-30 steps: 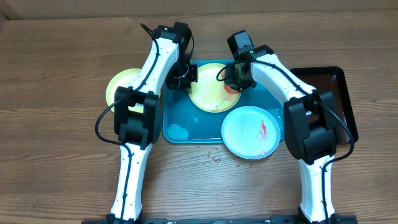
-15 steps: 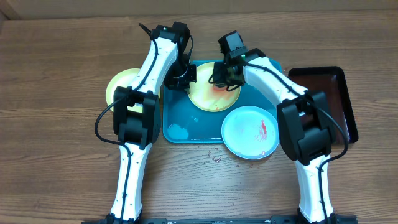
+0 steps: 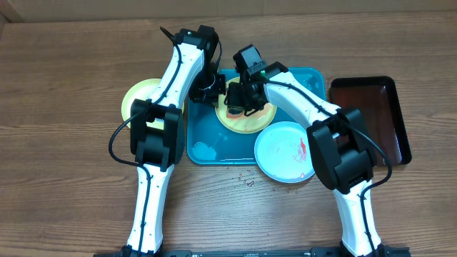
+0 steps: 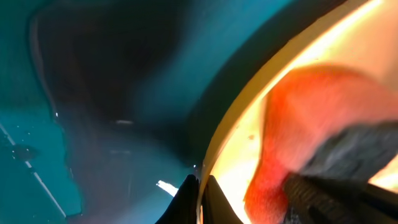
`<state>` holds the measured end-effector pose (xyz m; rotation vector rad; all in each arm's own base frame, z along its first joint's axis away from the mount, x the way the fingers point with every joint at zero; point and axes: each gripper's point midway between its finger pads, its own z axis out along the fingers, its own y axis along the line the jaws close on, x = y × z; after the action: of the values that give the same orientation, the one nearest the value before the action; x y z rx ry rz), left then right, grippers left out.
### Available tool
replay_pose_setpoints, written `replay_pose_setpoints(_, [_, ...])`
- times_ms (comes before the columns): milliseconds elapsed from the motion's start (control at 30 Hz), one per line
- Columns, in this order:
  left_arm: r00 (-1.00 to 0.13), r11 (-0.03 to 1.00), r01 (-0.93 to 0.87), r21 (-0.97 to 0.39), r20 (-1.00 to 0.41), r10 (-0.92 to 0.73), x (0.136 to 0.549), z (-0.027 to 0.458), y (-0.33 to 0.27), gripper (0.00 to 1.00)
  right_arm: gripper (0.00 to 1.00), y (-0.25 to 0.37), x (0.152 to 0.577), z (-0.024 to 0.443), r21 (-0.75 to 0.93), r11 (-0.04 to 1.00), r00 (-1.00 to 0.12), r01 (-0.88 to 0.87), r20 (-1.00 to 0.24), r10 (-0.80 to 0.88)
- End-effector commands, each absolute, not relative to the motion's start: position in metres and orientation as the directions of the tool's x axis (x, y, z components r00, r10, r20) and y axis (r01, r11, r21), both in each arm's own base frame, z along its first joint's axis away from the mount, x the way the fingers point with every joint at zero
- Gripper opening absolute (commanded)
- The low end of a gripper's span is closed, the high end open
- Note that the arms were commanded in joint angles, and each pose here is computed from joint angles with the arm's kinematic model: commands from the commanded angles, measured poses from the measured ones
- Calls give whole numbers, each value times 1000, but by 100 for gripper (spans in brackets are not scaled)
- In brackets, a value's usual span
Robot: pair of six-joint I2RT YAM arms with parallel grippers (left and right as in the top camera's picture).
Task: Clean dirty plates on tray and stack at the side
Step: 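Scrub the yellow plate with the sponge while the left gripper holds it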
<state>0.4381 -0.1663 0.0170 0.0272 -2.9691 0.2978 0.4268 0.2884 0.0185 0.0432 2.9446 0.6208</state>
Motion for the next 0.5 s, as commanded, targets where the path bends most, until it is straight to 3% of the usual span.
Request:
replay_pose_setpoints(0, [-984,981,-20,-194,177,15,434,8,-166,5,4,285,419,14,428,903,-997,45,-40,69])
replay_pose_setpoints(233, [-984,980,-43,-194,177,-9,438,8,-156,4,4,222,425,5,323,943,-997,73,-9,80])
replay_pose_setpoints(467, [-985,980,-53,-192,174,-20,441,8,-150,4,4,156,453,-2,99,987,-981,130,-132,143])
